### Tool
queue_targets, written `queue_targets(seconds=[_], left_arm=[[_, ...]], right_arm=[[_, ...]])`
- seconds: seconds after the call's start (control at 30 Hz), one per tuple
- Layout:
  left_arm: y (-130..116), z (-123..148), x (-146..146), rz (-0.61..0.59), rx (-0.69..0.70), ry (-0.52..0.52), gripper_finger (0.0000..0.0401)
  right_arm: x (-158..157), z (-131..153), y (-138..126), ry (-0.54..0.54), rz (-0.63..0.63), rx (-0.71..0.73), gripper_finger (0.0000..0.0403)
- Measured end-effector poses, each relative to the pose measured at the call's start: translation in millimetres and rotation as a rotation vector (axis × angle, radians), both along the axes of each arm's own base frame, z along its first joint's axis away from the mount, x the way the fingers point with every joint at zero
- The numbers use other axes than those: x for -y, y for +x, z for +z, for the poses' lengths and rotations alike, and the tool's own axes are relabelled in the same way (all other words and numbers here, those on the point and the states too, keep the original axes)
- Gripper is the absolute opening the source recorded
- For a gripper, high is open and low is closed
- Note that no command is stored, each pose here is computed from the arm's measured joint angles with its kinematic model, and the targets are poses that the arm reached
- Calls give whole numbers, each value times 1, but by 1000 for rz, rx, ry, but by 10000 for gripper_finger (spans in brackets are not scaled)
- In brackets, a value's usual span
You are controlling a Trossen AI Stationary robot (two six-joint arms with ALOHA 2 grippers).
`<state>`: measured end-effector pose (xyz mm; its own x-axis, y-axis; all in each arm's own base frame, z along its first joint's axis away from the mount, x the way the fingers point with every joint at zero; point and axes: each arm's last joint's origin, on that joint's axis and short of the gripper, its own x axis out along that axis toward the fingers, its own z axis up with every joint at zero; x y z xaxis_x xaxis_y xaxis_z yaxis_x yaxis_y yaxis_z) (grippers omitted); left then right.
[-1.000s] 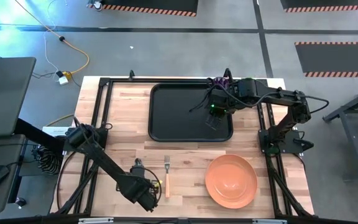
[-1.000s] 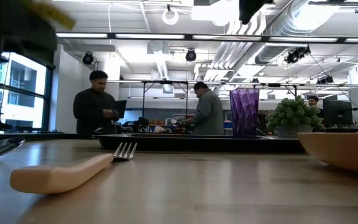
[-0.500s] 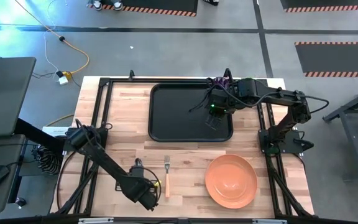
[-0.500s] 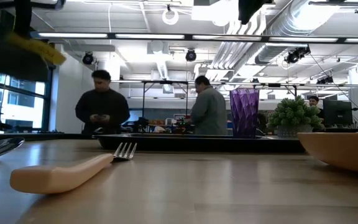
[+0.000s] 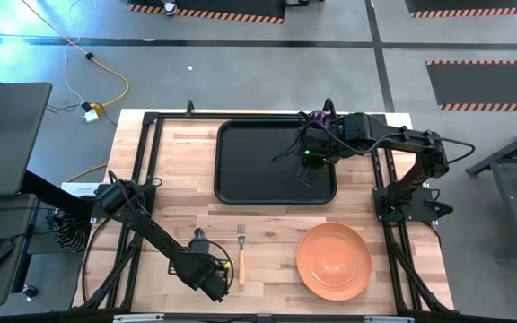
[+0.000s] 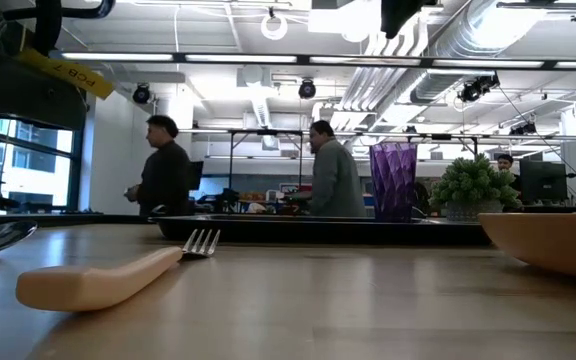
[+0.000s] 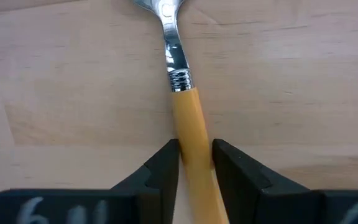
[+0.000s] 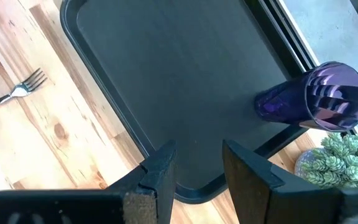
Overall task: Pick and place plate/cup/fork/spoon on tray
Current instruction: Put the yellow spoon on the left of the black serving tray
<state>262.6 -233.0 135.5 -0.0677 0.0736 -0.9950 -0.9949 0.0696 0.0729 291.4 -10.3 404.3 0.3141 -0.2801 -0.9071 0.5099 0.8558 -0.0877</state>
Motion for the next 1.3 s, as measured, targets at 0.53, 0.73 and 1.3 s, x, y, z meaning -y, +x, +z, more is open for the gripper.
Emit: queue_targets(seconds=[0.53, 0.73, 1.3], left_arm=[[-2, 14, -3, -40, 56, 10, 44], [-3, 37, -7, -43, 158, 20, 43], [23, 97, -97, -93, 301, 210, 45]], right_arm=[[0, 0, 0, 0, 0, 2, 122], [0, 0, 0, -5, 16, -3, 122], [0, 0, 0, -8, 24, -4, 122]])
